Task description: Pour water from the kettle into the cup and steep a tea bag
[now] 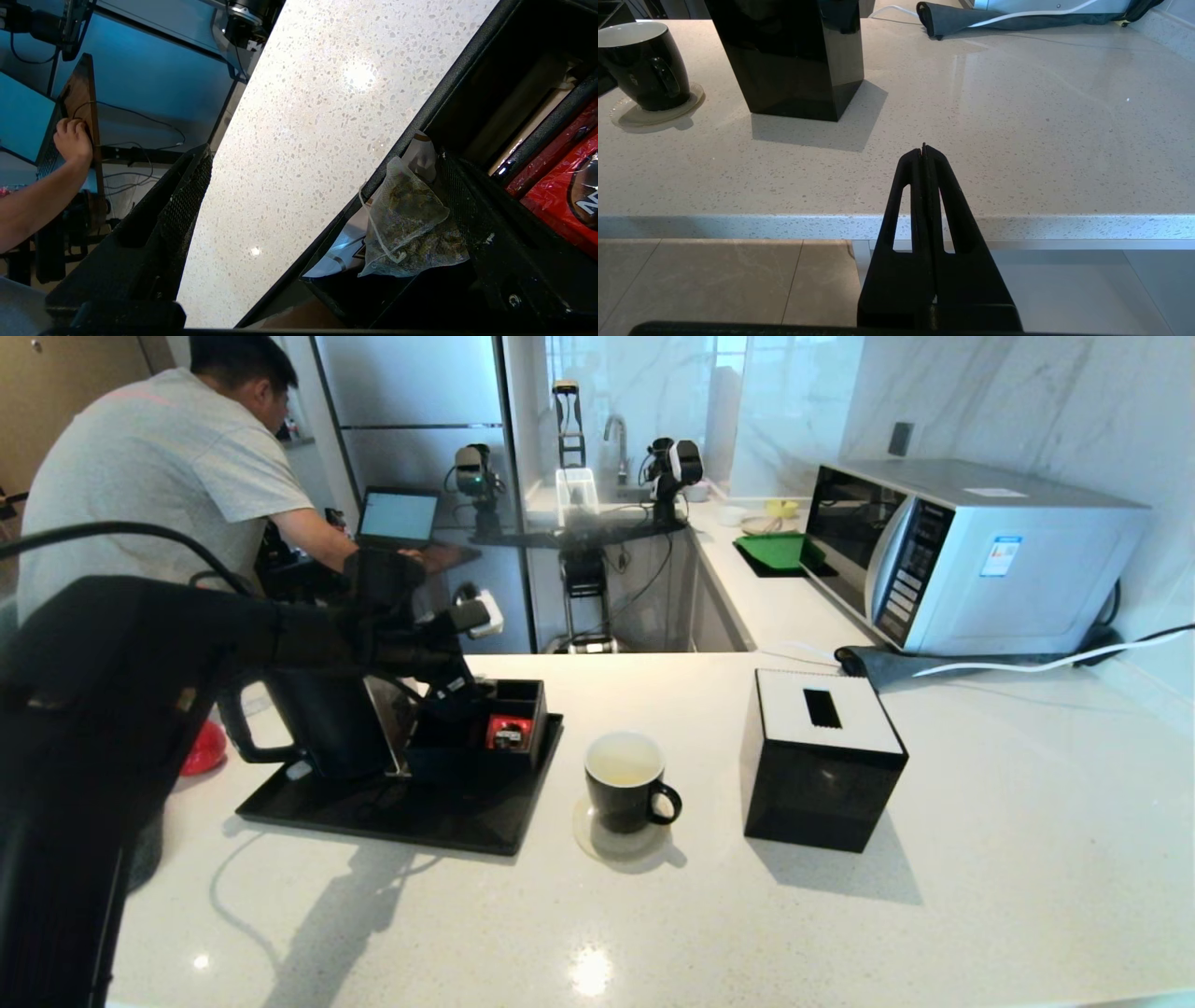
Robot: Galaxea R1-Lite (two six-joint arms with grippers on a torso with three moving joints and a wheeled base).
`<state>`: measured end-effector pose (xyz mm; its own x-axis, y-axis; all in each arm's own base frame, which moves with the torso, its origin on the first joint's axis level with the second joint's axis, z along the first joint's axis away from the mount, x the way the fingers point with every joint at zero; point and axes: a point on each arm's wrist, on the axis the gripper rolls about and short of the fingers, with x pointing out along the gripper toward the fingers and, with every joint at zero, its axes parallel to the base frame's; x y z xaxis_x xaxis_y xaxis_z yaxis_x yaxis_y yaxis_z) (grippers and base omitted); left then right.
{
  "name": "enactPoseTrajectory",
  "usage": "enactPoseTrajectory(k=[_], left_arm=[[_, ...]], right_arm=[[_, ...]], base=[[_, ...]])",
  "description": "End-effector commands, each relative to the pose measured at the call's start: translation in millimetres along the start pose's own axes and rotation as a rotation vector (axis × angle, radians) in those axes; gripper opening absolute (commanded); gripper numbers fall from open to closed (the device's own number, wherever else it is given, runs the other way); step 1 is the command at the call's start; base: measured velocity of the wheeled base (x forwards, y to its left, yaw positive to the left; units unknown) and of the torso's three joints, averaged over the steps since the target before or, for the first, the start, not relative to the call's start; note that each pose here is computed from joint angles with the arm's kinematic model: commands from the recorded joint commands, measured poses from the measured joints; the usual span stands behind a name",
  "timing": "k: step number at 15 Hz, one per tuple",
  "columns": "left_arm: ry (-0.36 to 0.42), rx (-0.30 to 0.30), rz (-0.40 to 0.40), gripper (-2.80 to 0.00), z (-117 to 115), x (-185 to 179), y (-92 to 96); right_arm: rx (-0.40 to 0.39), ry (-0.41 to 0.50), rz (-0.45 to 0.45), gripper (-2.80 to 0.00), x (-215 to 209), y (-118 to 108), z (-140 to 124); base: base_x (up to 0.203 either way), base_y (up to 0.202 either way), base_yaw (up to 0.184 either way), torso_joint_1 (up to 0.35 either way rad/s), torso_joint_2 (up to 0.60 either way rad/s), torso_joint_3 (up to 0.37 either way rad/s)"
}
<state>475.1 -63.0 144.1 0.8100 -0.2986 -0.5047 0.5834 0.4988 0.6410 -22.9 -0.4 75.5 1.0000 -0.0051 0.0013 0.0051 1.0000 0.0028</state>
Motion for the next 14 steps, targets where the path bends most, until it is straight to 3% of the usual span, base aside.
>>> enactPoseTrajectory(k=[1,8,14], left_arm=[[-0.001,0.007,0.004,0.0,0.1,-0.6,1.2],[-0.023,0.014,0.026,0.0,10.5,-11.6,8.1],[0.006,0.016,-0.003,0.0,12.0,-25.2,10.6]], right_arm=[[0.0,0.001,0.001,-2.8,0.1,0.0,0.0],[0.0,0.001,0.001,-2.8,0.0,0.0,0.2],[0.0,0.001,0.001,-2.8,0.1,0.0,0.0]], base=[[0.0,0.0,0.0,0.0,0.0,0.0],[0.0,0.0,0.0,0.0,0.0,0.0],[0.0,0.0,0.0,0.0,0.0,0.0]])
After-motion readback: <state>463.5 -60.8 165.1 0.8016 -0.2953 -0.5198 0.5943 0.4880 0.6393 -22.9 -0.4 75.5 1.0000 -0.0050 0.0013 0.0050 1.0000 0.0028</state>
